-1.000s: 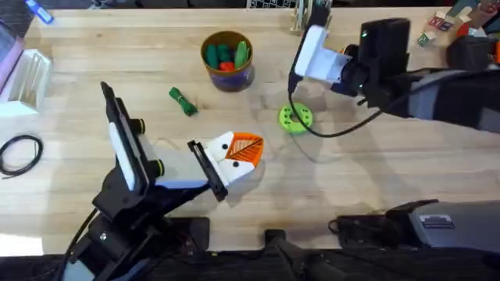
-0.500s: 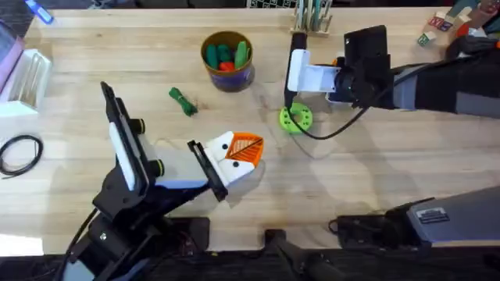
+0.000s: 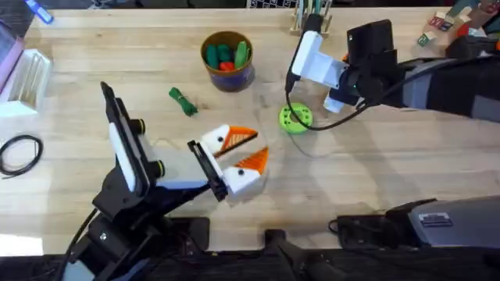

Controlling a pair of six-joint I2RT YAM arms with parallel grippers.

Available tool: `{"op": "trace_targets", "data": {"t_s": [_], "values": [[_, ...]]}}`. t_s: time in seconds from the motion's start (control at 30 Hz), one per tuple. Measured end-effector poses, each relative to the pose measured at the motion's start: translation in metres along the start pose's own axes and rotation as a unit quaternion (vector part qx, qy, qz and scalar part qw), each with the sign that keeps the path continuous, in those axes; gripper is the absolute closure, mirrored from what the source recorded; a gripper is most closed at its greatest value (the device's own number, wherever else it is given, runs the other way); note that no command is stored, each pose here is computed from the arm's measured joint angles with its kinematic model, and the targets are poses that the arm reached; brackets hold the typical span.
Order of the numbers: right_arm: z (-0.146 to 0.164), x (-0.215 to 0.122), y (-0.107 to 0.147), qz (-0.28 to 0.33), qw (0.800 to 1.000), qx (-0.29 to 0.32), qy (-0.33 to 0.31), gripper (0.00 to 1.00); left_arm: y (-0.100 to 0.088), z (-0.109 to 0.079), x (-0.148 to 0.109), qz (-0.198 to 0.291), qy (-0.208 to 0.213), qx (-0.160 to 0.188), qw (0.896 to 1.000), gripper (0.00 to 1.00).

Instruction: Pick up the gripper from the table and insert it into the empty holder that is missing its gripper. Then pick up a screw, insert it into the mounting hole, and use the screwdriver to tighten it. Finally, clean up the table by picking up the vegetable and placing it into the bucket.

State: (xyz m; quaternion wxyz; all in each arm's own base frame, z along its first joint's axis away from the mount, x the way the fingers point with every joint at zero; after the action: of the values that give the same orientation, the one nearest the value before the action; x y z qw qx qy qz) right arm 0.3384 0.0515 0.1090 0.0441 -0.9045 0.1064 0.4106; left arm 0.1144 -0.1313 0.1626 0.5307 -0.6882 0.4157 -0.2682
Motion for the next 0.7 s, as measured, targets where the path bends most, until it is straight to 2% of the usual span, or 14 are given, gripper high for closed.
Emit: {"op": "trace_targets", "data": {"t_s": [0.1, 0.13, 0.2, 0.33, 0.5, 0.6, 0.7], "values": [[-0.004, -0.011, 0.001, -0.009, 0.998, 0.065, 0.003, 0.105, 0.000, 0.000, 0.000, 0.000, 0.000, -0.002, 1.000, 0.182], [-0.007, -0.017, 0.000, -0.017, 0.996, 0.086, 0.006, 0.105, 0.000, 0.000, 0.000, 0.000, 0.000, -0.003, 1.000, 0.056], [-0.013, -0.029, -0.001, -0.035, 0.992, 0.124, 0.014, 0.104, 0.000, 0.000, 0.000, 0.000, 0.000, -0.002, 1.000, 0.018], [-0.037, -0.060, -0.008, -0.098, 0.974, 0.201, 0.044, 0.102, 0.000, 0.000, 0.000, 0.000, 0.000, -0.002, 1.000, 0.015], [-0.053, -0.091, -0.016, -0.175, 0.947, 0.263, 0.051, 0.103, -0.004, 0.000, 0.000, -0.010, -0.001, 0.002, 1.000, 0.015], [-0.053, -0.097, -0.020, -0.202, 0.936, 0.286, 0.038, 0.103, -0.007, 0.003, -0.002, -0.004, -0.027, -0.004, 1.000, 0.015], [-0.052, -0.099, -0.023, -0.218, 0.928, 0.302, 0.024, 0.103, -0.026, 0.003, -0.012, 0.007, -0.076, -0.014, 0.997, 0.015]]}}
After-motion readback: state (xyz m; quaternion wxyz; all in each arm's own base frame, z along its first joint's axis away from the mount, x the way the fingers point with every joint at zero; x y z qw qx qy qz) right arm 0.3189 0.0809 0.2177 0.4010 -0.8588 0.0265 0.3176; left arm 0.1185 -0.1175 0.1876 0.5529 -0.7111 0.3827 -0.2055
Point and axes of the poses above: each hand's point on the last joint's axis, 136 mm out from that joint toward the fingers, its own x axis out along the fingers, its own z axis along the line the jaws close on, y = z × x, the point moved 7 cm from there along -x, back along the fingers, and after that the axes turned 12 degrees about -x, right-handed, at the moved point
